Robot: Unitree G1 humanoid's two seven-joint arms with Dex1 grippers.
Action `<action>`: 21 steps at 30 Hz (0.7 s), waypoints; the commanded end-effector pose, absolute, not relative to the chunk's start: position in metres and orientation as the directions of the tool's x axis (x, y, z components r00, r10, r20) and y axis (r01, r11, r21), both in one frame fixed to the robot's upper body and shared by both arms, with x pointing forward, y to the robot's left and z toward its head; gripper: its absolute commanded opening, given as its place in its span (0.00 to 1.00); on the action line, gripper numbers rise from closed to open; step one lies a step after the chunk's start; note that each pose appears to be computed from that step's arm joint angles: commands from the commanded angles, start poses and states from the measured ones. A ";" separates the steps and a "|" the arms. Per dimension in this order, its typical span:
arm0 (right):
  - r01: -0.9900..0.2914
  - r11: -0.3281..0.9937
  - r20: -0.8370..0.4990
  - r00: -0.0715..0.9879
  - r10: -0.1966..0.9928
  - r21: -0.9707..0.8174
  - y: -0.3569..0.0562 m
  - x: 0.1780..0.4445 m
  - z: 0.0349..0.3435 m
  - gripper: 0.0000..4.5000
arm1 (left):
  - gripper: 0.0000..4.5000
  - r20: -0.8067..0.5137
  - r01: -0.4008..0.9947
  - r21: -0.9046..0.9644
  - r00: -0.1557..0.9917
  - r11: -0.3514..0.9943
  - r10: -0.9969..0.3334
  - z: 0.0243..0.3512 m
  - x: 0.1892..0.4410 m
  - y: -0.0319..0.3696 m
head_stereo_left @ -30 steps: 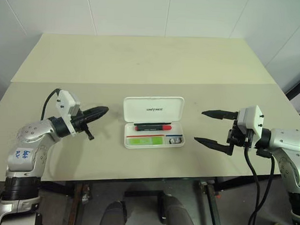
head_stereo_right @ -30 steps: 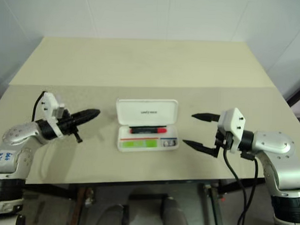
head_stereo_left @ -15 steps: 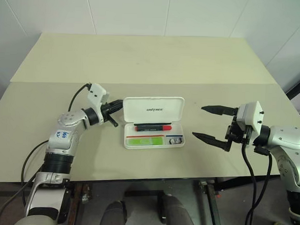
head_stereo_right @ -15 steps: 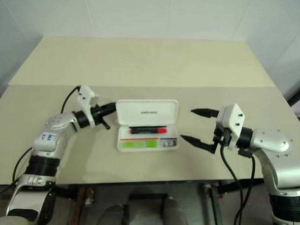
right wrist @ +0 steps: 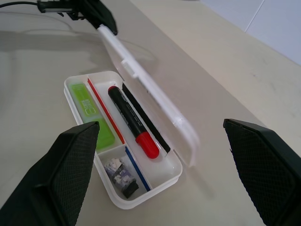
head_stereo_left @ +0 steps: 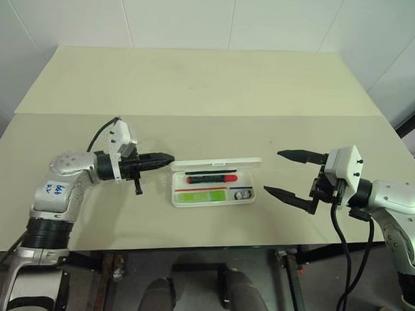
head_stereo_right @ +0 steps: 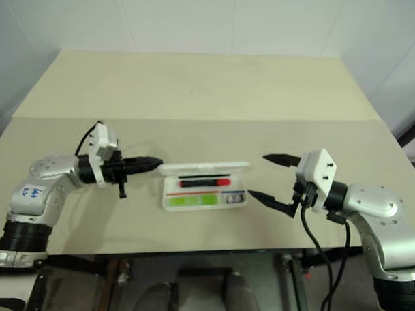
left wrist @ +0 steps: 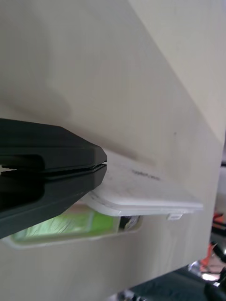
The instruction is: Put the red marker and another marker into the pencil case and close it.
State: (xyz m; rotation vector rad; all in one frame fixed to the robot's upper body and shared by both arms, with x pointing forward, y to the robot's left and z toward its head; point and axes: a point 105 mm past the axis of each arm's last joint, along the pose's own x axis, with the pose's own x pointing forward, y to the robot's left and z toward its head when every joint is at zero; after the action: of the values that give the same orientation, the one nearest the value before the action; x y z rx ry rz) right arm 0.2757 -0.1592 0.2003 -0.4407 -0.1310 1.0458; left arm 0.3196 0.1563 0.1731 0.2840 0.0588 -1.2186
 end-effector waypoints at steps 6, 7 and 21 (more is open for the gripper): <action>-0.786 0.436 -0.057 0.508 0.859 -0.438 -0.154 0.270 0.210 1.00 | 0.01 -0.262 0.961 0.249 0.190 0.125 -0.946 0.167 0.312 0.110; -0.785 0.438 -0.057 0.510 0.858 -0.439 -0.154 0.270 0.210 1.00 | 0.01 -0.273 0.963 0.245 0.183 0.115 -0.944 0.165 0.313 0.107; -0.762 0.466 -0.028 0.533 0.845 -0.449 -0.149 0.270 0.211 1.00 | 0.01 -0.455 0.982 0.181 0.135 0.057 -0.880 0.123 0.311 0.087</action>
State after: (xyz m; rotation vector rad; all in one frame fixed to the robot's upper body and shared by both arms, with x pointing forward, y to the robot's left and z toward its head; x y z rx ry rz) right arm 0.2747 -0.1540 0.2012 -0.4156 -0.1571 0.9921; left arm 0.3113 0.0900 0.1300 0.4714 0.2116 -1.4355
